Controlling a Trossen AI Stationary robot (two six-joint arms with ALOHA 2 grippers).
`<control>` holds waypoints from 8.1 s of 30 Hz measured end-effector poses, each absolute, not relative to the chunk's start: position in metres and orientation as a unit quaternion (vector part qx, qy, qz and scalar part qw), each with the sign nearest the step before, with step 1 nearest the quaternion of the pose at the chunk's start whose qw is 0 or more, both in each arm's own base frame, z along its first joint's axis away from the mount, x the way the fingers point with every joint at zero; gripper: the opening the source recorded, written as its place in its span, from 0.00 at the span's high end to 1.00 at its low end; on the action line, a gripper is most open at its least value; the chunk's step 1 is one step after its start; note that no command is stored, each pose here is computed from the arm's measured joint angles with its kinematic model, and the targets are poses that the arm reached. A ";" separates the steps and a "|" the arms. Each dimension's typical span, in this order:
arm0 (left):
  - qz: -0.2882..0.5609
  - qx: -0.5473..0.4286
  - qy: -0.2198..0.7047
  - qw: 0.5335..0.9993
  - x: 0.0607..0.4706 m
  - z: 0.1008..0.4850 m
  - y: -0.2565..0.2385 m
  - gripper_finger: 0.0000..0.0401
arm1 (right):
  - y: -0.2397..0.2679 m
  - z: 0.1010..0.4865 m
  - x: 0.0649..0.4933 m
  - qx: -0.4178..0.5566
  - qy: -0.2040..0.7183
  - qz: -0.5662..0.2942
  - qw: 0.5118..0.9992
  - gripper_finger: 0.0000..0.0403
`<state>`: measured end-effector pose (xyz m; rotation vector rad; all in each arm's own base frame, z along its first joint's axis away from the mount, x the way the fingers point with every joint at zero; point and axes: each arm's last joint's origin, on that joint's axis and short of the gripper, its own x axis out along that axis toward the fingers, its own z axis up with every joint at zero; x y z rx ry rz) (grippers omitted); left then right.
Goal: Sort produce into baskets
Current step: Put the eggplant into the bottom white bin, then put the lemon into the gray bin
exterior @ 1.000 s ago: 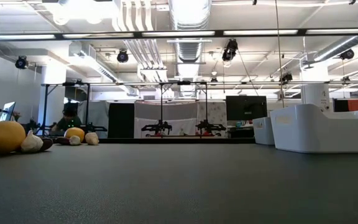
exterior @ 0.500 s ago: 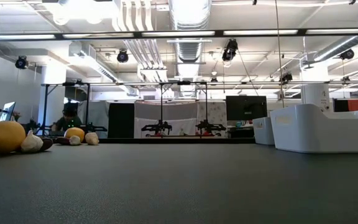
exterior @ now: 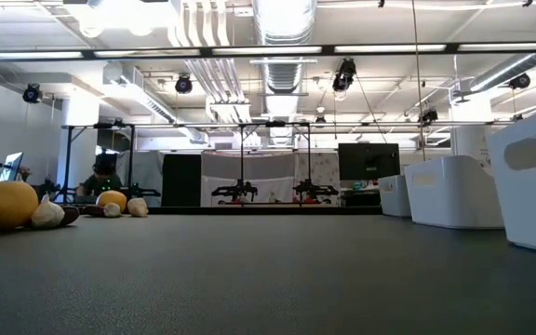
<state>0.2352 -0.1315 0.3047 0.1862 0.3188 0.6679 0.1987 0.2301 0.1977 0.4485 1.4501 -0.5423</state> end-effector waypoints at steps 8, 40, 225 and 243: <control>0.326 0.091 0.156 0.928 0.235 0.305 -0.132 0.52 | 0.220 0.179 0.189 0.180 0.663 -0.272 0.674 0.41; 0.335 0.083 0.152 0.926 0.238 0.305 -0.128 0.52 | 0.241 0.223 0.200 0.113 0.551 -0.229 0.795 0.41; 0.356 -0.177 0.565 0.723 0.404 0.202 -0.008 0.30 | 0.301 0.235 0.131 -0.128 0.238 -0.089 0.959 0.44; 0.568 -0.031 0.365 0.737 0.317 0.258 -0.071 0.30 | 0.250 0.231 0.221 -0.140 0.270 -0.200 0.931 0.37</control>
